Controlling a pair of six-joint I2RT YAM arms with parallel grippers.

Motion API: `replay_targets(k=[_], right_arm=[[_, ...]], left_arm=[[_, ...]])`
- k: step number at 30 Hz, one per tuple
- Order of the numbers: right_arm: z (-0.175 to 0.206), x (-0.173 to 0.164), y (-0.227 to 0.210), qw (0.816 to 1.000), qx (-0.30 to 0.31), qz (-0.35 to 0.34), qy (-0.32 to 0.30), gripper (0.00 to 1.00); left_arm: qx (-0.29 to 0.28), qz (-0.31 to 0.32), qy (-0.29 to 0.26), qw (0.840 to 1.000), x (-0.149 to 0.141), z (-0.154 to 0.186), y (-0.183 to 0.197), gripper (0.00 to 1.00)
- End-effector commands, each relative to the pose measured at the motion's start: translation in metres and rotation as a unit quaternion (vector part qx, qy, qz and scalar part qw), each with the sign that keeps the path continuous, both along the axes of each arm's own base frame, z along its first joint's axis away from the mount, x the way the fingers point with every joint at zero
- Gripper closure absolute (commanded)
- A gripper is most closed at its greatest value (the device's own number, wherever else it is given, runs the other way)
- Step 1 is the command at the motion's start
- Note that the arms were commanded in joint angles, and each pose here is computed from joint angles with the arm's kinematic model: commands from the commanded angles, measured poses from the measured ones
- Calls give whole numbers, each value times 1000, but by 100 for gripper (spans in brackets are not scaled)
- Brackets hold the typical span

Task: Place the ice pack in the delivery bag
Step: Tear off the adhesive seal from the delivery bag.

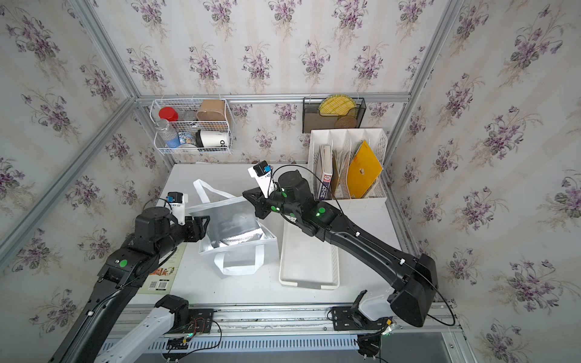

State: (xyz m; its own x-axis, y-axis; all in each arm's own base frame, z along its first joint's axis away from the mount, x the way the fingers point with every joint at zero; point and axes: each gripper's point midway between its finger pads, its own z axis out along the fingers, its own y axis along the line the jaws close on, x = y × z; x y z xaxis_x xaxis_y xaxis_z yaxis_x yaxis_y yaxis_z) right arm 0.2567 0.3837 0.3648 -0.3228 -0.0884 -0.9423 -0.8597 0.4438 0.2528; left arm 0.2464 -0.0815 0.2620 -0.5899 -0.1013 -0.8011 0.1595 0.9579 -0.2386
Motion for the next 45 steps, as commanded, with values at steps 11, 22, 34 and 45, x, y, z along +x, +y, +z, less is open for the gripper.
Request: replay_targets(k=[11, 22, 34, 45], right_arm=[[-19, 19, -37, 991, -63, -114, -39, 35], [-55, 32, -34, 985, -113, -128, -34, 34], [-50, 33, -25, 988, -103, -116, -28, 60], [-50, 31, -22, 989, -102, -108, -15, 84]], left_arm=[[2, -4, 1, 1000, -1, 1, 0, 32], [3, -4, 3, 1000, -1, 0, -1, 31], [2, -6, 3, 1000, -1, 0, -1, 32], [2, -6, 3, 1000, -2, 0, -1, 32]])
